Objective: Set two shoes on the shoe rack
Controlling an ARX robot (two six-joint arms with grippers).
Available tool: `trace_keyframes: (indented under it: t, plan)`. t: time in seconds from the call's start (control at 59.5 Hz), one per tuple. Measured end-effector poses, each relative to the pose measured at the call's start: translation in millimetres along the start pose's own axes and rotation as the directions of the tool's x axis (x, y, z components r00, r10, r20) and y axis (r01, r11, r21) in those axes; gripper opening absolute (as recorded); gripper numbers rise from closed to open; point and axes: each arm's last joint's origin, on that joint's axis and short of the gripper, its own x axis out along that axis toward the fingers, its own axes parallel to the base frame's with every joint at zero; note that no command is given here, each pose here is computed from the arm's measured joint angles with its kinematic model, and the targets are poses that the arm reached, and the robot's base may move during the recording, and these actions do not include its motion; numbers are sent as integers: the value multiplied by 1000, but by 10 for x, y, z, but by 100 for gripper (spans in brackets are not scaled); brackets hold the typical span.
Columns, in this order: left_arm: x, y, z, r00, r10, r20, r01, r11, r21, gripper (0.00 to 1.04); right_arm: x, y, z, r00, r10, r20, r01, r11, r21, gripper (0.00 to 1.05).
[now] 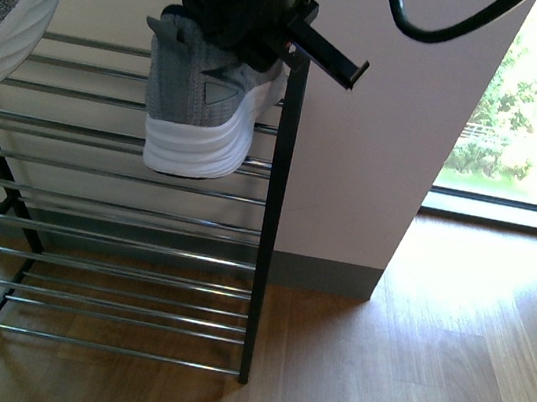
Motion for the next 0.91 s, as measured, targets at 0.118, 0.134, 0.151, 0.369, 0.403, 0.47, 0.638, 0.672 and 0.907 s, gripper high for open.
trace_keyframes:
  t: [0.118, 0.134, 0.151, 0.369, 0.403, 0.47, 0.638, 0.672, 0.907]
  plan:
    - [0, 0, 0, 1000, 0, 0, 0, 1000, 0, 2, 90, -39, 1, 1000, -17, 3, 17, 1000, 9, 1]
    - [0, 0, 0, 1000, 0, 0, 0, 1000, 0, 2, 90, -37, 4, 1000, -15, 5, 15, 1000, 10, 1]
    - [0, 0, 0, 1000, 0, 0, 0, 1000, 0, 2, 91, -37, 5, 1000, -15, 5, 15, 1000, 11, 1]
    - [0, 0, 0, 1000, 0, 0, 0, 1000, 0, 2, 89, -17, 65, 999, 21, 38, -22, 1000, 15, 20]
    - [0, 0, 0, 1000, 0, 0, 0, 1000, 0, 2, 67, -11, 81, 999, 30, 44, -31, 999, 15, 25]
    - [0, 0, 0, 1000, 0, 0, 0, 1000, 0, 2, 7, -3, 112, 997, 49, 55, -49, 999, 7, 34]
    - [0, 0, 0, 1000, 0, 0, 0, 1000, 0, 2, -373, -2, 250, 987, 142, 78, -140, 990, -33, 68]
    - [0, 0, 0, 1000, 0, 0, 0, 1000, 0, 2, -439, -14, 266, 983, 162, 84, -159, 986, -42, 73]
    - [0, 0, 0, 1000, 0, 0, 0, 1000, 0, 2, -972, -304, 501, 935, 324, 145, -306, 942, -137, 95]
